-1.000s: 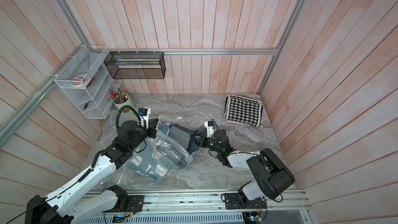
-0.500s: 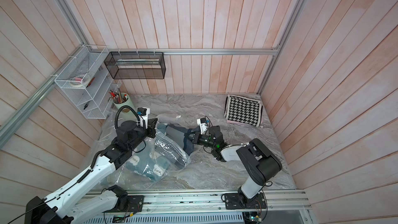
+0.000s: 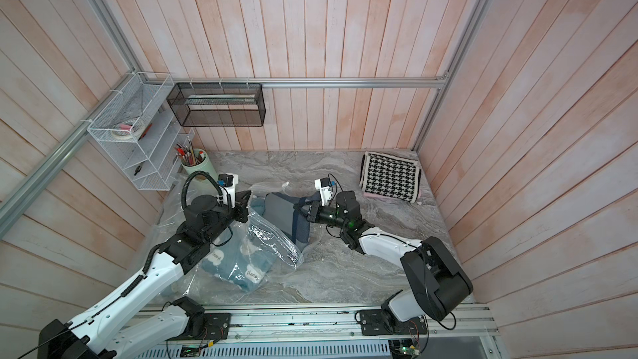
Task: Take the blanket out of the vacuum bag
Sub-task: Take out the blanket from the vacuum bag, then place the blanket at the corner of the board.
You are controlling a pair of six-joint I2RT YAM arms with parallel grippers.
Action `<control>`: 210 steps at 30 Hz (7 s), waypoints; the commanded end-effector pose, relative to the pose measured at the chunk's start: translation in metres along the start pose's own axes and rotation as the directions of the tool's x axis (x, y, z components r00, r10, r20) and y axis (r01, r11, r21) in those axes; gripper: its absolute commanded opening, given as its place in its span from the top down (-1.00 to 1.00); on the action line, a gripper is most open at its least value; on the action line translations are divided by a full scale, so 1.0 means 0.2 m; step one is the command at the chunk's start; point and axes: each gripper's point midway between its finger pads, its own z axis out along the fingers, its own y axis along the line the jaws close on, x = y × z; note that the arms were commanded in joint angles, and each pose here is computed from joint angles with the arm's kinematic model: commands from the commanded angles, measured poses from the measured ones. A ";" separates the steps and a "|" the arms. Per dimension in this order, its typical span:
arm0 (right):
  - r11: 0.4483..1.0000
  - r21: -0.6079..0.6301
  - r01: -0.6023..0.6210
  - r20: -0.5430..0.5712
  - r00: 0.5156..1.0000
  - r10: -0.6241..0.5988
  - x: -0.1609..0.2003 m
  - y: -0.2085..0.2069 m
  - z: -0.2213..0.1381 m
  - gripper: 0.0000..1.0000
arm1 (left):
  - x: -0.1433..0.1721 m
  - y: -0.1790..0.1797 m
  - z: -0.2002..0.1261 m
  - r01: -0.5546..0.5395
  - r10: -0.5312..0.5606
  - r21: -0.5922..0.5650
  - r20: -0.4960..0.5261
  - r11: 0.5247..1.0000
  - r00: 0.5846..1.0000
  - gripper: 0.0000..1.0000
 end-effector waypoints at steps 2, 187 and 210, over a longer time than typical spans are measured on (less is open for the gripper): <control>0.997 -0.028 0.068 0.059 0.996 -0.067 -0.12 0.15 -0.04 1.00 | -0.02 0.02 -0.04 -0.002 0.002 -0.018 0.021 1.000 1.000 1.00; 0.443 0.605 -0.662 0.796 0.522 -0.306 -0.43 -1.09 -2.11 -0.17 | 0.04 -0.07 0.01 0.005 -0.002 0.087 -0.024 0.996 1.000 1.00; 0.321 0.940 -0.119 0.220 0.928 -0.301 -1.07 -1.18 -1.19 -0.23 | 0.04 -0.08 0.01 0.017 -0.012 0.102 -0.041 0.995 0.999 1.00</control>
